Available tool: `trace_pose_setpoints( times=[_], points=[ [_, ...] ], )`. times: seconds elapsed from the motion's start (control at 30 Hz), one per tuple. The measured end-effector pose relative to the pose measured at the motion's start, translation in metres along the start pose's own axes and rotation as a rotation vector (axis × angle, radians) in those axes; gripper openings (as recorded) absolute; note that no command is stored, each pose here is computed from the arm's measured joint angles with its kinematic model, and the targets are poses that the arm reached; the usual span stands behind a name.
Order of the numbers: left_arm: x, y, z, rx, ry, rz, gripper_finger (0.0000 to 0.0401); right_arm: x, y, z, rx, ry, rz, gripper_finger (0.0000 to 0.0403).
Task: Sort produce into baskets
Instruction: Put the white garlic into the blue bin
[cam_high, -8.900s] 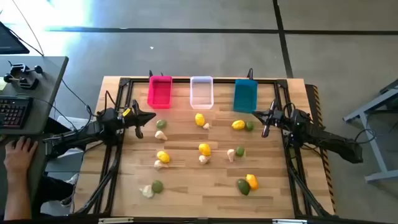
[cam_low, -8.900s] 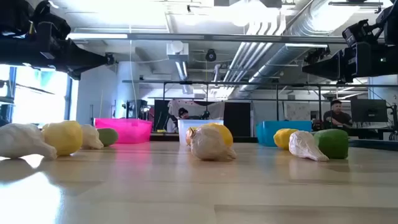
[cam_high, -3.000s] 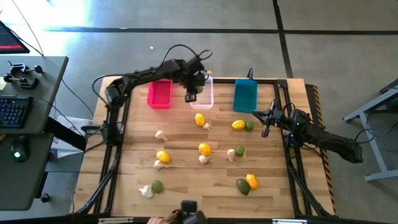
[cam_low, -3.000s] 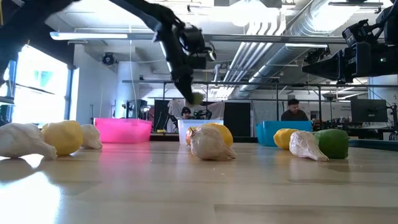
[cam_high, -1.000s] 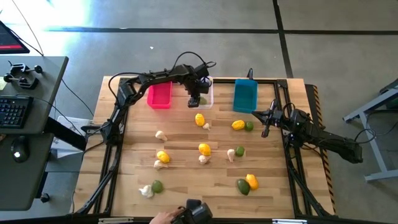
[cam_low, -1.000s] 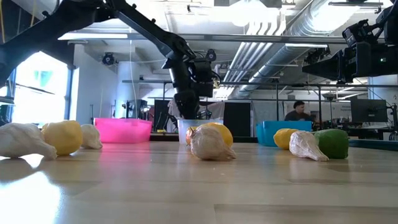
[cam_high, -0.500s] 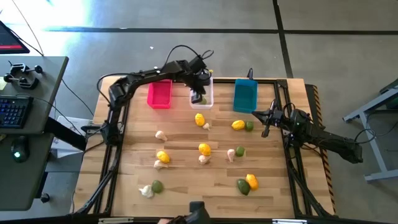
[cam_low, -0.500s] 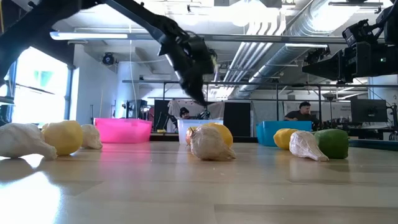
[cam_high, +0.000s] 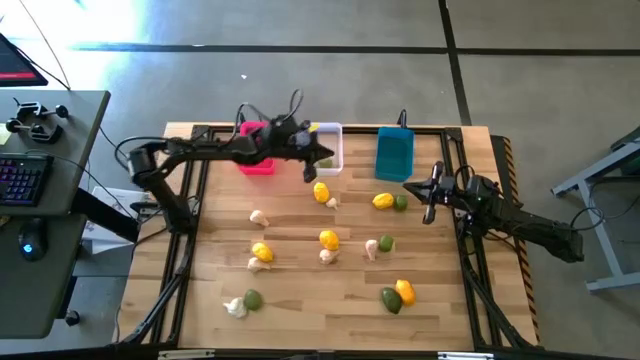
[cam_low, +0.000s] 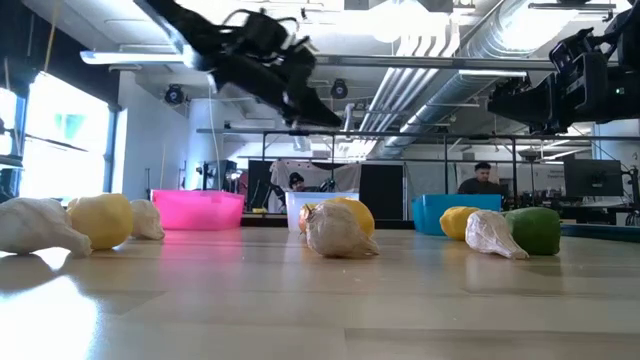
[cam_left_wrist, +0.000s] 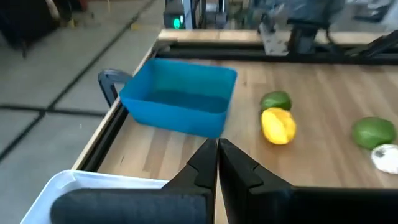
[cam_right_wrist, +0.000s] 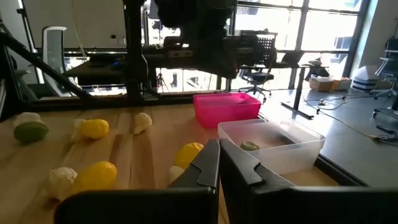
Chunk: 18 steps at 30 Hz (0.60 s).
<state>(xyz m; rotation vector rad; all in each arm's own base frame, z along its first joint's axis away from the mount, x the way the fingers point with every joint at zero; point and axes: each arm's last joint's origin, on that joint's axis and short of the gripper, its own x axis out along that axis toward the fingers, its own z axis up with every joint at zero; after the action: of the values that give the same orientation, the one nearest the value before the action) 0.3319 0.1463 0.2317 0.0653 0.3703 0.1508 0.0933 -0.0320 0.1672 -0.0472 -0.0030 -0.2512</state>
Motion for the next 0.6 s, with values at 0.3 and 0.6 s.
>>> trace_pose_setpoints(
  times=[0.3, 0.6],
  points=[
    [-0.043, -0.026, -0.045, -0.046, -0.225, 0.007, 0.0000, 0.000, 0.000, 0.000, -0.007, -0.001, -0.001, 0.0000],
    [-0.073, -0.042, -0.082, -0.096, -0.356, 0.003, 0.0000, 0.000, 0.000, 0.000, -0.007, -0.001, -0.001, 0.0000]
  ],
)
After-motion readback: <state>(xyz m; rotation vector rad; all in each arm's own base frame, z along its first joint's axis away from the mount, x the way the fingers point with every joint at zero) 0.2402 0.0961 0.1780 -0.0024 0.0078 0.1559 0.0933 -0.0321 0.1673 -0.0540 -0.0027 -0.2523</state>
